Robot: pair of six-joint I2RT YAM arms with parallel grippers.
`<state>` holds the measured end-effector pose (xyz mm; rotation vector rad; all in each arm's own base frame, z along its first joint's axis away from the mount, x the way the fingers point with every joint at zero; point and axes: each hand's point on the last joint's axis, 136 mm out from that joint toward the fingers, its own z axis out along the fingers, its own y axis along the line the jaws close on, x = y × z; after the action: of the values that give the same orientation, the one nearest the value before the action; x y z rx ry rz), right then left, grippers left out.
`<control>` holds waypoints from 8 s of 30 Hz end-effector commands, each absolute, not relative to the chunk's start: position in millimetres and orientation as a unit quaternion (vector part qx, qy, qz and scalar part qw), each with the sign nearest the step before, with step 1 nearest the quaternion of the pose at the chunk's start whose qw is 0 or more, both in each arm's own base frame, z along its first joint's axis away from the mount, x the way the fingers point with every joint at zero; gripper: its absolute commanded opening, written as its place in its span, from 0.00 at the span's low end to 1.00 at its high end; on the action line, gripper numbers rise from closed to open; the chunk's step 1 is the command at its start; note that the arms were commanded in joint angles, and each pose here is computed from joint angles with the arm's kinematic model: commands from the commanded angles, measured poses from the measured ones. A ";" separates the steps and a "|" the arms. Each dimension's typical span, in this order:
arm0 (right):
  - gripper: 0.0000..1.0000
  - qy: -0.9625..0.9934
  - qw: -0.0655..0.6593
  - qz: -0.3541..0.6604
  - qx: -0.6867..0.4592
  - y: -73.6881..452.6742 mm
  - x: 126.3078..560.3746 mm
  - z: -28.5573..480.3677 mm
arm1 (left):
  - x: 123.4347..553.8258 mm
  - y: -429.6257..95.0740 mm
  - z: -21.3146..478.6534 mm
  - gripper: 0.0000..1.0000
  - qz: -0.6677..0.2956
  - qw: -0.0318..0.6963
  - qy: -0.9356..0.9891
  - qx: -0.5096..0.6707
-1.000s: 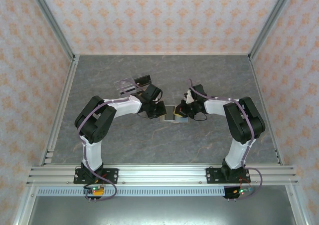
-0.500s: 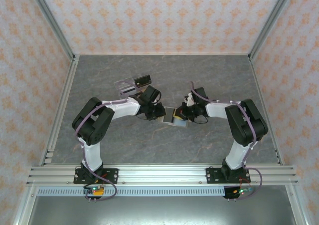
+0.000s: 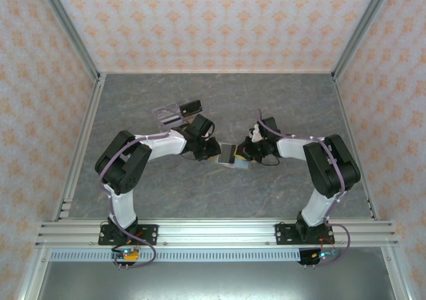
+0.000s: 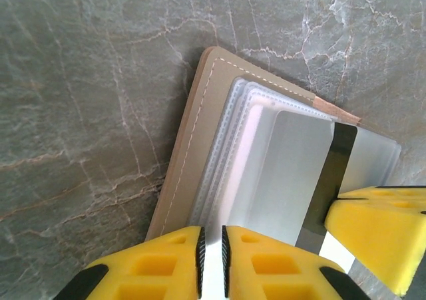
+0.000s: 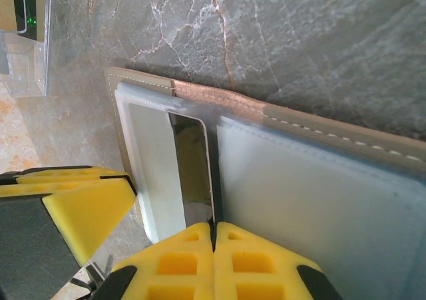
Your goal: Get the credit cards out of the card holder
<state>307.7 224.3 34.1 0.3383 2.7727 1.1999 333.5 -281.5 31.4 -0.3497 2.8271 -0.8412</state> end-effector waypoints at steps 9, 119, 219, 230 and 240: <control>0.00 0.916 0.055 0.381 0.112 217.4 307.7 30.2 | 339.3 -292.1 56.3 0.19 -0.306 0.111 0.941 -0.096; 0.99 0.915 0.273 0.273 0.112 154.0 341.3 147.4 | 409.5 -220.1 192.9 0.00 -0.072 0.391 0.911 0.111; 0.71 0.966 0.171 0.183 0.064 235.7 319.8 72.7 | 438.9 -141.1 206.7 0.71 -0.034 0.391 0.920 0.011; 0.57 0.984 0.159 0.073 0.036 235.7 325.7 37.0 | 405.3 -156.7 161.0 0.80 -0.085 0.351 0.929 -0.086; 0.38 0.990 0.133 0.024 0.032 221.5 318.8 13.0 | 388.5 -176.5 138.0 0.82 -0.122 0.300 0.940 -0.104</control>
<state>325.8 236.1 27.4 0.0974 2.8315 0.2072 394.4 -167.8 137.2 -0.2372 2.4939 -0.2590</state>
